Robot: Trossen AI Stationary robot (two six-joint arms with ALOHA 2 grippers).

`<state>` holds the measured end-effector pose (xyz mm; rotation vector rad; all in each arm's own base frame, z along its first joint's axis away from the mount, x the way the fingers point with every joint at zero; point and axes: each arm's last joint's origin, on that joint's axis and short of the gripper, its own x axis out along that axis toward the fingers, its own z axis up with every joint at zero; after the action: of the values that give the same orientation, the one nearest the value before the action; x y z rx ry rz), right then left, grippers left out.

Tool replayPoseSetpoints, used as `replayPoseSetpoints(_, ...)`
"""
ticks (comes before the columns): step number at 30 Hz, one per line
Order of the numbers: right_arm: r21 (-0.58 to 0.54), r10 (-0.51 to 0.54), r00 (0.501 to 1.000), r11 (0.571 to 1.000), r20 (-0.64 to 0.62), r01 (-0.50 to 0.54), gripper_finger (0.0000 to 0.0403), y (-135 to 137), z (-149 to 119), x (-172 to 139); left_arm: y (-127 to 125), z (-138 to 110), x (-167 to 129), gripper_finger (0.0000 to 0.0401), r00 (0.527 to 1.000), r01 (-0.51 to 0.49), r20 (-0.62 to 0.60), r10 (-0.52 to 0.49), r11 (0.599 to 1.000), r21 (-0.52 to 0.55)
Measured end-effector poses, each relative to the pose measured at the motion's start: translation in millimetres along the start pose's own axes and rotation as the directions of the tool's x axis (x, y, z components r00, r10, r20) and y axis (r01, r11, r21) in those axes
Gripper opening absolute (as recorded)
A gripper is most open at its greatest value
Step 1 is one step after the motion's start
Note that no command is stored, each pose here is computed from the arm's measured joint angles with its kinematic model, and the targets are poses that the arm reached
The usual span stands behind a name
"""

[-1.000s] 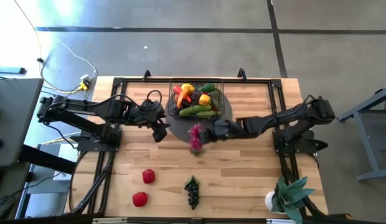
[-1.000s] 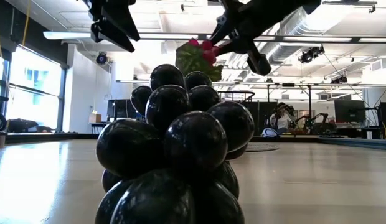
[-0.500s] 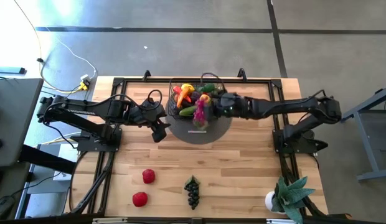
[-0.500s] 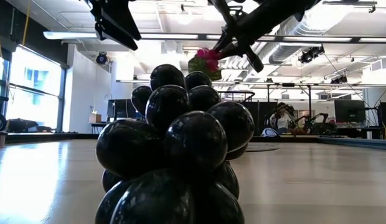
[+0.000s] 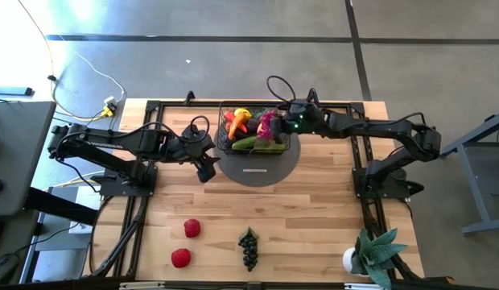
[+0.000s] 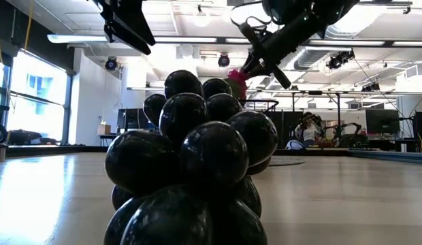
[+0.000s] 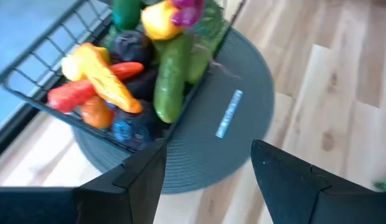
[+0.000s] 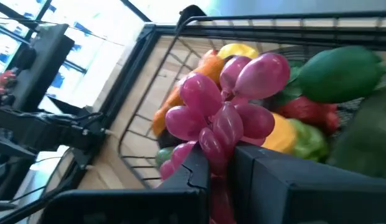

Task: Build produce basket
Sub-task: Put the violet grapes into the black wire basket

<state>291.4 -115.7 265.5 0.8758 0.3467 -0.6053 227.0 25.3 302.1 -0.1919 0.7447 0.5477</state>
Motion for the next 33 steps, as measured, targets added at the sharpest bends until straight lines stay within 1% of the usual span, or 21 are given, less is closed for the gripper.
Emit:
replayPoseSetpoints(4,0.014,-0.007,1.000,1.000,-0.024,0.008,0.0007,-12,10,0,2,1,0,0.0223,0.998,-0.057,0.021,0.057,0.998,-0.002)
replayPoseSetpoints(10,0.025,-0.017,0.998,1.000,-0.062,0.018,0.0007,-26,18,0,2,5,0,0.0223,0.993,-0.094,0.076,0.095,0.995,-0.024)
replayPoseSetpoints(15,0.038,-0.049,0.996,0.998,-0.077,0.052,0.0012,-33,20,-1,1,11,-1,0.0223,0.986,-0.094,0.136,0.101,0.994,-0.053)
replayPoseSetpoints(19,0.038,-0.070,0.994,0.997,-0.083,0.073,0.0026,-36,20,-1,2,13,0,0.0223,0.983,-0.094,0.149,0.103,0.993,-0.067)
replayPoseSetpoints(22,0.039,-0.072,0.994,0.996,-0.080,0.075,0.0044,-37,21,-1,5,14,1,0.0223,0.983,-0.099,0.146,0.109,0.992,-0.074)
replayPoseSetpoints(24,0.017,-0.072,0.994,0.997,-0.080,0.073,0.0061,-37,21,-1,6,14,1,0.0223,0.983,-0.101,0.144,0.112,0.992,-0.077)
replayPoseSetpoints(29,0.008,-0.074,0.994,0.997,-0.077,0.075,0.0118,-37,22,-1,6,14,1,0.0223,0.984,-0.098,0.142,0.108,0.992,-0.076)
replayPoseSetpoints(33,0.038,-0.069,0.995,0.997,-0.067,0.071,0.0159,-41,28,-5,5,13,1,0.0223,0.988,-0.069,0.131,0.078,0.995,-0.071)
